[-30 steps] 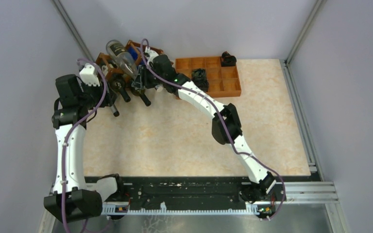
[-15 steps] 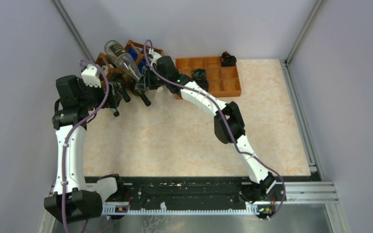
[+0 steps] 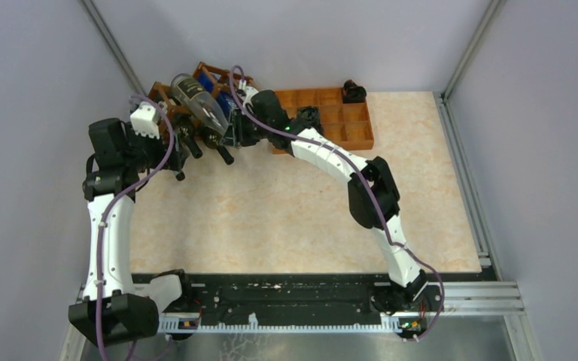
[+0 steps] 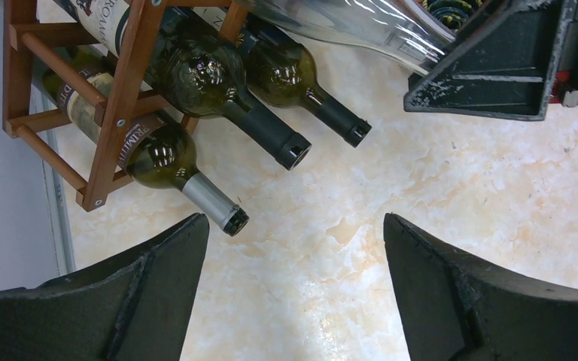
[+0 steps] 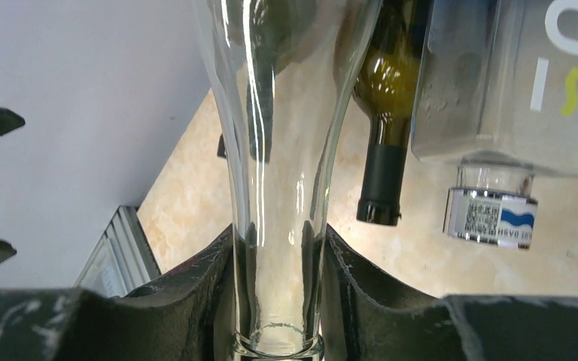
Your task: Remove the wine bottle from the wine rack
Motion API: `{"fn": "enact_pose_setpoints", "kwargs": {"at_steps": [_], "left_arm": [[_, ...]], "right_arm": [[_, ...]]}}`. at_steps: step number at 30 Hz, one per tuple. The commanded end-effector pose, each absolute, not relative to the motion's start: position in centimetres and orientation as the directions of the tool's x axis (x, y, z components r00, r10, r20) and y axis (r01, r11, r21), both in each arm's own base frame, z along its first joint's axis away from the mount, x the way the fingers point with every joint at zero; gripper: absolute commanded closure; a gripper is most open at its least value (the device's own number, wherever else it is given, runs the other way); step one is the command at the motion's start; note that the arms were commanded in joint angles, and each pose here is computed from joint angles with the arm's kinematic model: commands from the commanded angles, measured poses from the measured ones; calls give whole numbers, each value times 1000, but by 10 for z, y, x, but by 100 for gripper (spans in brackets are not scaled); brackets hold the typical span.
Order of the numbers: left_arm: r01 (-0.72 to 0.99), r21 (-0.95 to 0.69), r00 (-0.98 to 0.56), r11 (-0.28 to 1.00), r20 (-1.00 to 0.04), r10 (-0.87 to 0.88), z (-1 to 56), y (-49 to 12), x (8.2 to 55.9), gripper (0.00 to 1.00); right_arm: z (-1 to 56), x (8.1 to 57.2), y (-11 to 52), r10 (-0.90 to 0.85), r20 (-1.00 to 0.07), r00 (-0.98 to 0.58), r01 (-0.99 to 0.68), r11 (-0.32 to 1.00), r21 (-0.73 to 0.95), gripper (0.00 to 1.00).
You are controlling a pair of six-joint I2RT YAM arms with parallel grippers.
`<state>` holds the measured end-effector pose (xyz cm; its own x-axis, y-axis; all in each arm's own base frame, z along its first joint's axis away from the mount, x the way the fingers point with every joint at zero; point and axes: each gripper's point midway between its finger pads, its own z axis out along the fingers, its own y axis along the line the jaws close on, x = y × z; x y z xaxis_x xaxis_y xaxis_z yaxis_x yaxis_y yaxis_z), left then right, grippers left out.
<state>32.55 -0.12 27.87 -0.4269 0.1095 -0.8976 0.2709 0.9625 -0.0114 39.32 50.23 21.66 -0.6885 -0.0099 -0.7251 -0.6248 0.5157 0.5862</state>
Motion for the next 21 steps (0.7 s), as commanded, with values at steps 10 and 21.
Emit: {"fn": "enact_pose_setpoints", "kwargs": {"at_steps": [10, 21], "left_arm": [[301, 16, -362, 953, -923, 130, 296, -5, 325, 20], [315, -1, -349, 949, -930, 115, 303, -9, 324, 28]], "right_arm": [[287, 342, 543, -29, -816, -578, -782, 305, 543, 87], [280, 349, 565, -12, -791, -612, -765, 264, 587, 76]]}}
